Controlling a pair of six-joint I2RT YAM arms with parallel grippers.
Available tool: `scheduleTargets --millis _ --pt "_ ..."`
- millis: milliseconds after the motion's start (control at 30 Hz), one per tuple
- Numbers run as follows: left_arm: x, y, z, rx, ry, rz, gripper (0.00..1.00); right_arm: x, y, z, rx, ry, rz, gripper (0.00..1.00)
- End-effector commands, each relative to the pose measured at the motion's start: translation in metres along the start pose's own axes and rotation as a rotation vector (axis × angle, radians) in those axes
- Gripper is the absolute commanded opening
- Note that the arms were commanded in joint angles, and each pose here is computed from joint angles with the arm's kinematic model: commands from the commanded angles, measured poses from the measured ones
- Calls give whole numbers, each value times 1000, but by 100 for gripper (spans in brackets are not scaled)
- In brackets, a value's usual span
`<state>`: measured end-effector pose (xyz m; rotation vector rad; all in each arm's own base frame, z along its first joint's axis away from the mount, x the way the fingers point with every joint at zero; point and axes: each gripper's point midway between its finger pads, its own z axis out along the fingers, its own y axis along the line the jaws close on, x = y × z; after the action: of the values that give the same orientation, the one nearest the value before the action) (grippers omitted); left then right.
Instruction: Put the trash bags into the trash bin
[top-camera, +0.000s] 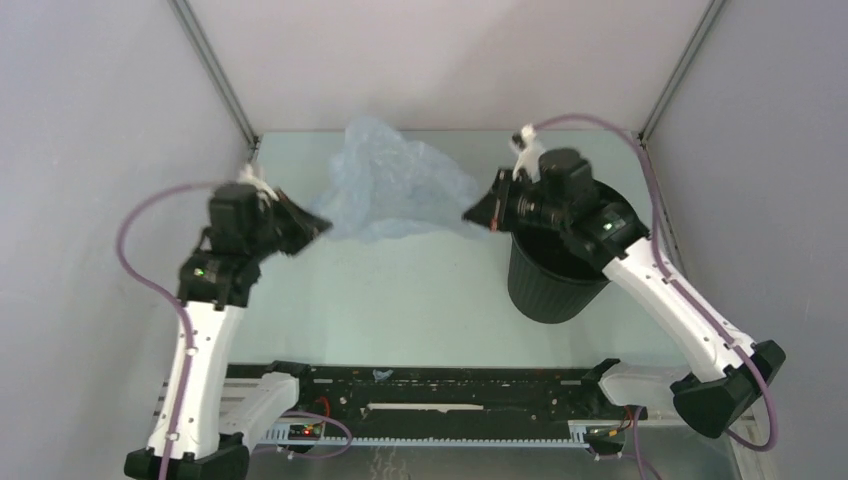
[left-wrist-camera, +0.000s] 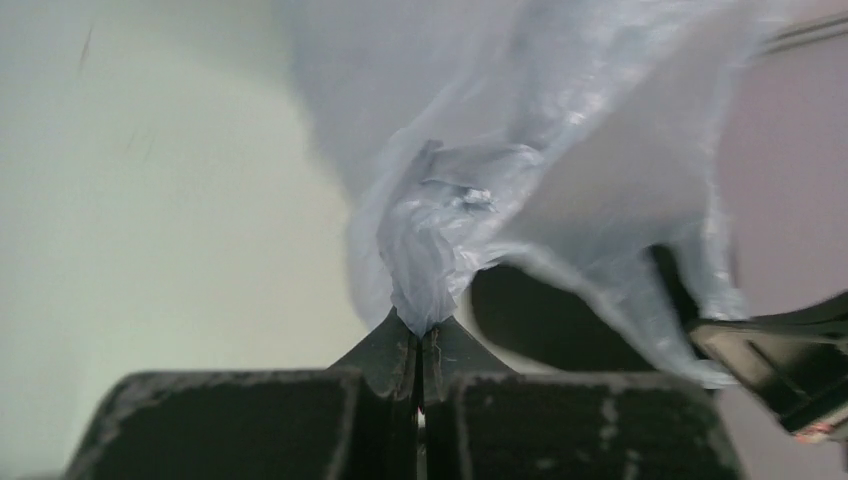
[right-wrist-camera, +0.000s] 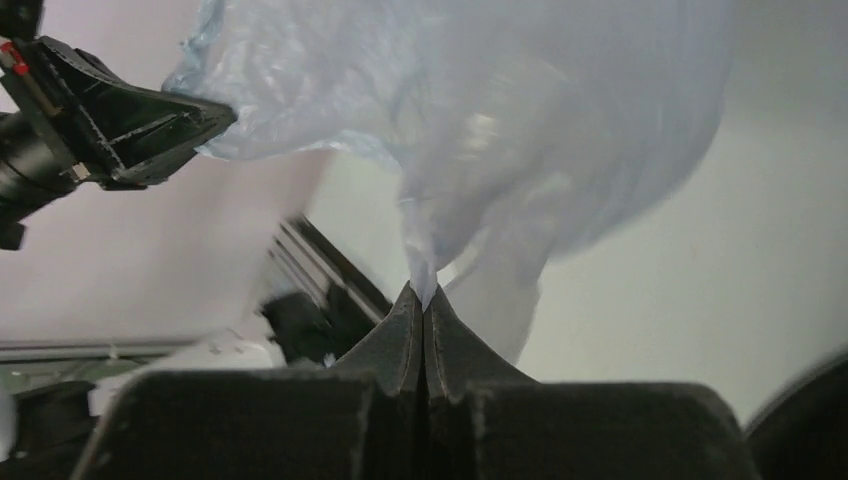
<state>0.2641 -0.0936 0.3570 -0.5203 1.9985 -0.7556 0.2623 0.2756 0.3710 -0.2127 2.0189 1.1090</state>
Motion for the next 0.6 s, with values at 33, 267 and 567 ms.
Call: scheduleTargets --millis 33,267,567 --pt "93 91 7 -175 162 -105 0 77 -45 -7 106 157 103 0" --pt "48 58 -15 -111 23 -2 0 57 -26 -11 47 101 76 0" --pt "-4 21 -32 -54 -128 61 0 36 -8 3 12 112 48 0"
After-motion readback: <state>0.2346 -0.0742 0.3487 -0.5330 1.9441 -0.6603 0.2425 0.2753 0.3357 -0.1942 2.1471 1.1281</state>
